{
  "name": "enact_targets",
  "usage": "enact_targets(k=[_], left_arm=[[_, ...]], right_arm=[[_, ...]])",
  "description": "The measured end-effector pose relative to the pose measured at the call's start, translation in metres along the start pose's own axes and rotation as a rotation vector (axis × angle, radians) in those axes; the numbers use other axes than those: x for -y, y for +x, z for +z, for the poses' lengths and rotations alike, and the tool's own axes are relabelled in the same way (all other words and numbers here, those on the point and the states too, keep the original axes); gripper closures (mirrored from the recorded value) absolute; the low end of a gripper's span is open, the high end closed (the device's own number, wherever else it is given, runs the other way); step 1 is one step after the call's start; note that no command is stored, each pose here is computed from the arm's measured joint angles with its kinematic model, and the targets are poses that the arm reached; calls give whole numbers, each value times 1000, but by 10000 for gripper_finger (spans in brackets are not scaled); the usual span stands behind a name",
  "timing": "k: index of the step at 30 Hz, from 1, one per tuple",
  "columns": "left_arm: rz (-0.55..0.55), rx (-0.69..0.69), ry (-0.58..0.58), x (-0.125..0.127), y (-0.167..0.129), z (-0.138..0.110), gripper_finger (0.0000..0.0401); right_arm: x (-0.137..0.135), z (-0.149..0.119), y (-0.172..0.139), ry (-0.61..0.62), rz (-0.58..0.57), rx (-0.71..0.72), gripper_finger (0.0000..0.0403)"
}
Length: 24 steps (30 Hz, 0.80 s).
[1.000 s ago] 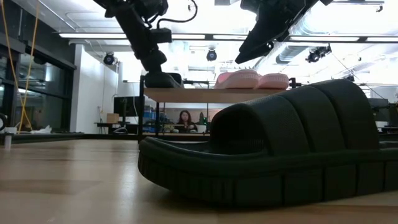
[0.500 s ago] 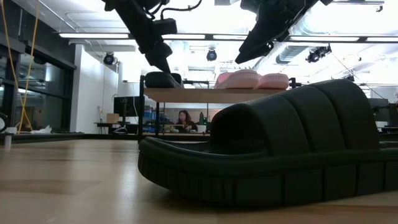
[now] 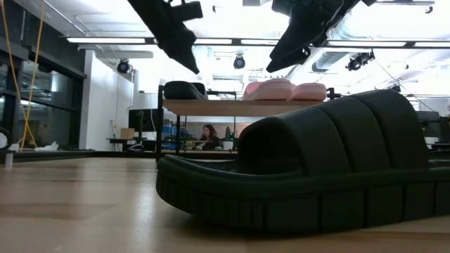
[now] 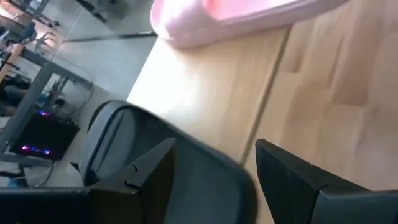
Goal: Pick and place slides into the shelf
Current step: Put the black slides on the shelf
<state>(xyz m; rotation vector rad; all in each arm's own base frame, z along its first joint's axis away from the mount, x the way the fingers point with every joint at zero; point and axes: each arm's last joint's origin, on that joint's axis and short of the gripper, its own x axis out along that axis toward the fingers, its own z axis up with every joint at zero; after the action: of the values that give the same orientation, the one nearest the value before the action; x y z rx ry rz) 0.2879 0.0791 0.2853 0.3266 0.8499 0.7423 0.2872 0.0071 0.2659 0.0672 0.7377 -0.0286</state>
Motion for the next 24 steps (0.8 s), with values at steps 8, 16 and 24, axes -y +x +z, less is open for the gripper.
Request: enact_targets(k=[8,16,24], left_arm=[[-79,91,-43,15,-52,0,196],[-63,105,-29,34,-102,-17,196],[-33,114,-13,49,-126,-32,197]], right_arm=[[0,-1,0,72,19,-11,163],[-1,-1,0,157,28,-20,163],[-13,-4,-1,177,56,-36,163]])
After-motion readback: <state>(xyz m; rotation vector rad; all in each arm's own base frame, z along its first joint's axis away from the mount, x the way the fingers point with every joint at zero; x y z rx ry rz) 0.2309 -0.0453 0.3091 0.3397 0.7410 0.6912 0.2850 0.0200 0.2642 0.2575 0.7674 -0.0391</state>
